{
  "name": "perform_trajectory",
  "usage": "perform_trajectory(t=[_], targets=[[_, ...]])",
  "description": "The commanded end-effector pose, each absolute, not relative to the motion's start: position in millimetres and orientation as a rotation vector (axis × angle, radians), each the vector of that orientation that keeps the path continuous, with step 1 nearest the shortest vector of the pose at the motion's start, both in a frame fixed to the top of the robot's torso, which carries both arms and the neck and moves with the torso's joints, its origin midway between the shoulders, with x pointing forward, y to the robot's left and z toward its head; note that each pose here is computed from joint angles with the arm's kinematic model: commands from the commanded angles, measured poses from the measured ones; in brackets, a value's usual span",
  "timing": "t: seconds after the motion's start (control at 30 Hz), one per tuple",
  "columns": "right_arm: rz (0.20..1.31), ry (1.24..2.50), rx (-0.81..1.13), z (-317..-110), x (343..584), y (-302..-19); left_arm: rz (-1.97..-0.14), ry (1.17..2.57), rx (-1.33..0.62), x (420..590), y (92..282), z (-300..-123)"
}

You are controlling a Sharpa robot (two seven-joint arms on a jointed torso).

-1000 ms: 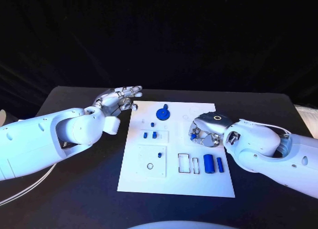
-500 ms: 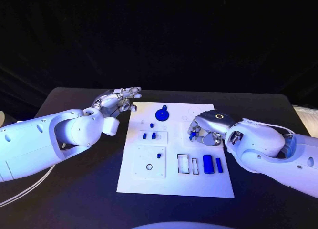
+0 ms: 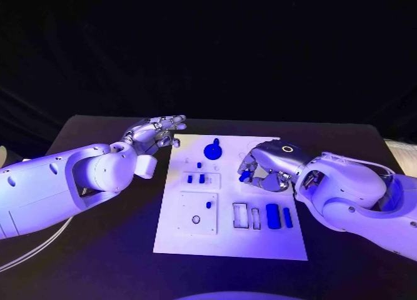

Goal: Assemble the parts on the task board

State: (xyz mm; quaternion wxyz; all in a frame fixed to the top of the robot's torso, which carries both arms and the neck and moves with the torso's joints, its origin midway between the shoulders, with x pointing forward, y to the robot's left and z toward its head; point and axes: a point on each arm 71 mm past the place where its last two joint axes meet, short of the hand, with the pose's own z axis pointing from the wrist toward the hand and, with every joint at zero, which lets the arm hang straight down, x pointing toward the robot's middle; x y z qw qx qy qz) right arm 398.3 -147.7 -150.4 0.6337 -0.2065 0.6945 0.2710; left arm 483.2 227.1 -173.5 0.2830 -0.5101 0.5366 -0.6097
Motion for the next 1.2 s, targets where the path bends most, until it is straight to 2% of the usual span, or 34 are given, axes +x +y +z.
perform_trajectory(t=[0.03,0.23,0.57,0.87,1.2], targets=[[0.696,1.570,-0.484,-148,390,-132,-1.659,1.446,-1.349,482.8,224.2,-172.4],[0.810,1.558,-0.537,-159,374,-97,-1.665,1.449,-1.347,482.8,222.6,-172.3],[0.925,1.610,-0.569,-196,359,-62,-1.671,1.453,-1.345,482.6,220.0,-172.2],[0.926,1.675,-0.575,-218,362,-54,-1.676,1.455,-1.344,482.3,218.3,-172.1],[0.906,1.690,-0.585,-224,364,-53,-1.676,1.458,-1.344,482.3,218.6,-172.2]])
